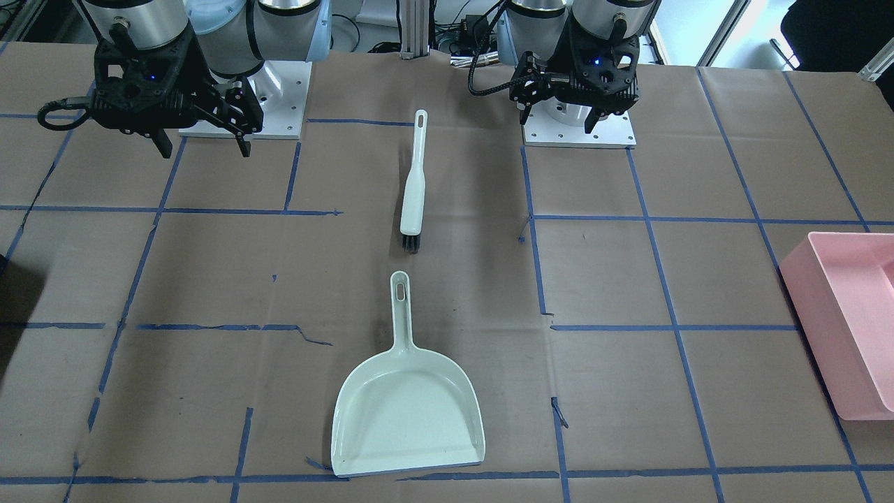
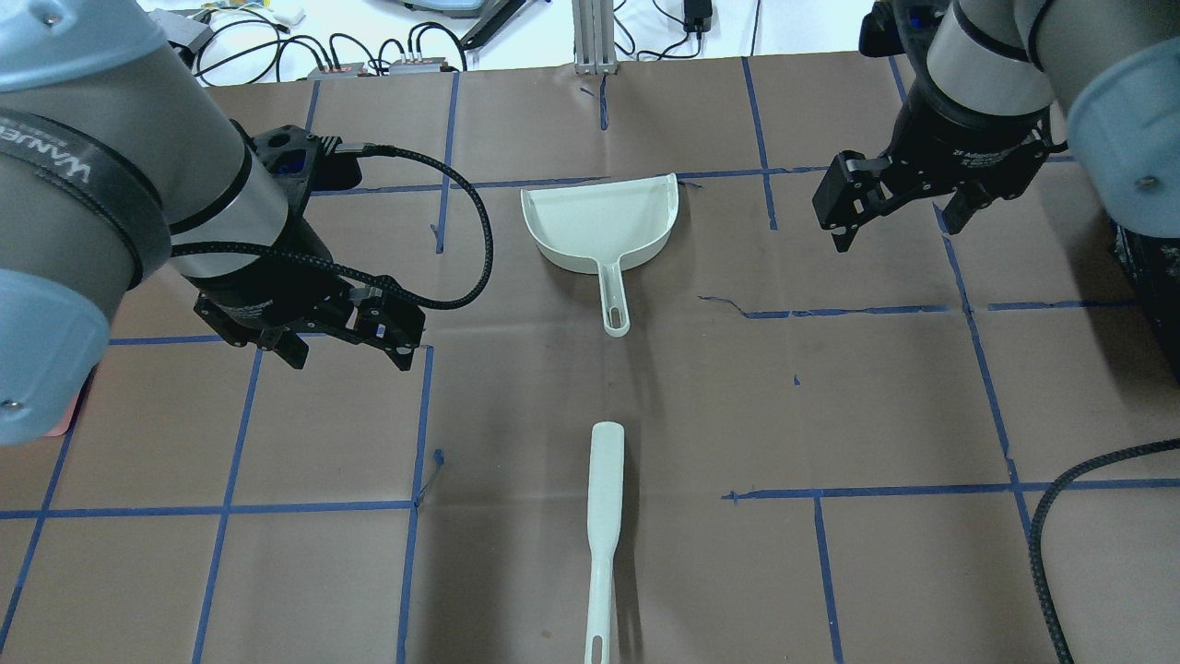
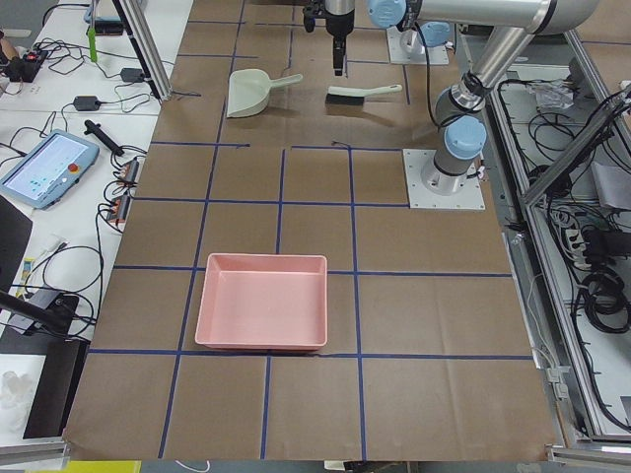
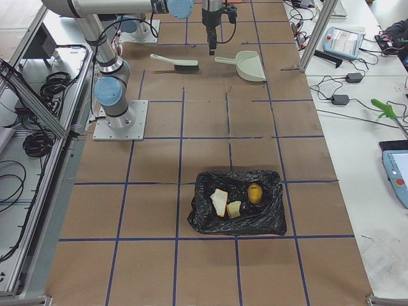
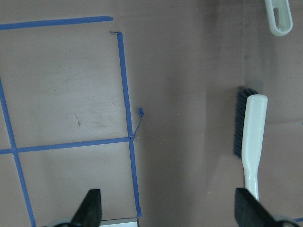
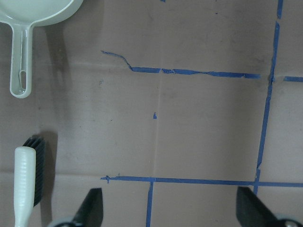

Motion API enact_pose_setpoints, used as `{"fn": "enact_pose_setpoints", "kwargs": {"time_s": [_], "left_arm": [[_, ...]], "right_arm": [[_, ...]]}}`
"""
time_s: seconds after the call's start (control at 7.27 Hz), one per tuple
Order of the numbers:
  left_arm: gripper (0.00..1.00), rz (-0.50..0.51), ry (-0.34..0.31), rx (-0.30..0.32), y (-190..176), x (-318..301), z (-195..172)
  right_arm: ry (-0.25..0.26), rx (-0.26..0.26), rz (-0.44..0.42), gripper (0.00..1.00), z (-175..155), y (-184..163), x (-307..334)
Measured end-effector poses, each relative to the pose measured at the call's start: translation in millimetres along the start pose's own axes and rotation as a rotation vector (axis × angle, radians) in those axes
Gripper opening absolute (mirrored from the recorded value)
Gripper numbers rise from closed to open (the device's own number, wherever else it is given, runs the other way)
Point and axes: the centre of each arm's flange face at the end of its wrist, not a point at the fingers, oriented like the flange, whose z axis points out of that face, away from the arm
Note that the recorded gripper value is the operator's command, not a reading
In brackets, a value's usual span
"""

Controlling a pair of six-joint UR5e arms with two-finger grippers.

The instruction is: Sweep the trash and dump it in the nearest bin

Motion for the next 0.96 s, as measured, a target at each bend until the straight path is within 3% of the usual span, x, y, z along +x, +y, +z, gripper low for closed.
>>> {"fn": "enact_pose_setpoints", "kwargs": {"time_s": [0.96], "left_arm": [[1.00, -0.001, -0.016, 0.001, 2.3, -1.5, -4.5]], "right_arm": [[-0.018, -0.013, 0.009, 1.00, 10.0, 1.3, -2.5]]}}
